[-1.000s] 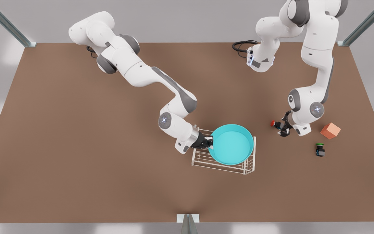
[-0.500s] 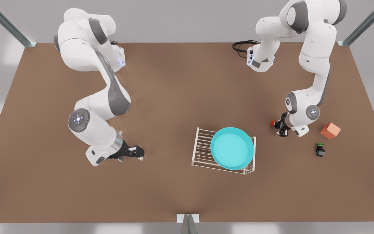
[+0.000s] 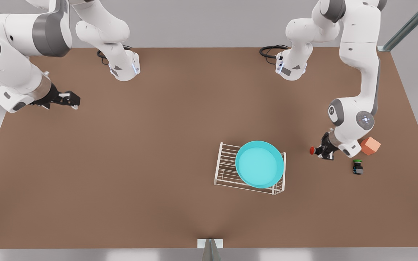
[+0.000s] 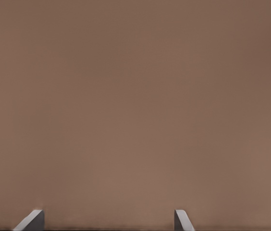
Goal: Place the plate on the shelf with right arm and place the red button switch in the plate with left arm
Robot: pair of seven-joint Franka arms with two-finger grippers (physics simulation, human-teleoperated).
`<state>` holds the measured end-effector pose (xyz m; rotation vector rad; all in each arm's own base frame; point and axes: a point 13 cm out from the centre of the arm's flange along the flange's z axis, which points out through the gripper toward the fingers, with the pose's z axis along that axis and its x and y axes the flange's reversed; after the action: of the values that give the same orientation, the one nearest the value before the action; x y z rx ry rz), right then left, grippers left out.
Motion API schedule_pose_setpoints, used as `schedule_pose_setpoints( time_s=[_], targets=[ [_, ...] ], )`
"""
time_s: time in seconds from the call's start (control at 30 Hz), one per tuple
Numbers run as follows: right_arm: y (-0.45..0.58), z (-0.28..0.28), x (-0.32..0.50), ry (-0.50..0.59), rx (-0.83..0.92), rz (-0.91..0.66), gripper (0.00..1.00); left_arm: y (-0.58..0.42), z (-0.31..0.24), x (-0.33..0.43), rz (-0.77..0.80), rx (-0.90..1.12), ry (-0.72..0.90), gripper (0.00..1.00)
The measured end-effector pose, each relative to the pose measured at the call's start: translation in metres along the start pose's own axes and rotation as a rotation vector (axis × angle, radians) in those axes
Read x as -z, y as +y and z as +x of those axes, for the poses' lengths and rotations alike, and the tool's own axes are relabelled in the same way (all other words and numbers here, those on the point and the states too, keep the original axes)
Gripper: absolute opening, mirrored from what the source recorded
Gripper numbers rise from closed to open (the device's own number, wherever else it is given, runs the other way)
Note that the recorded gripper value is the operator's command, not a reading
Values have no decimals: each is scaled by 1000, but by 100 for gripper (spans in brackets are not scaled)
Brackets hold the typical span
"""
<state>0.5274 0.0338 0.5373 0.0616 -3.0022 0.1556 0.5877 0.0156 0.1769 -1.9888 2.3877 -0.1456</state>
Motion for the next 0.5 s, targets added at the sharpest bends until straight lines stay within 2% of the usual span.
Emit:
schedule_pose_setpoints(
  time_s=[0.13, 0.2, 0.33, 0.4, 0.5],
  targets=[
    [5, 4, -1, 15, 47, -5, 100, -79, 62, 109, 78, -19, 29, 46],
    [5, 5, -3, 22, 64, -7, 100, -92, 122, 127, 48, -66, 53, 46],
    [2, 7, -5, 31, 85, -10, 100, -99, 248, 89, -71, -189, 52, 46],
    [0, 7, -6, 34, 94, -11, 100, -97, 267, 68, -107, -191, 37, 46],
    [-1, 7, -9, 42, 107, -15, 100, -96, 264, 56, -126, -144, 24, 47]
  ],
)
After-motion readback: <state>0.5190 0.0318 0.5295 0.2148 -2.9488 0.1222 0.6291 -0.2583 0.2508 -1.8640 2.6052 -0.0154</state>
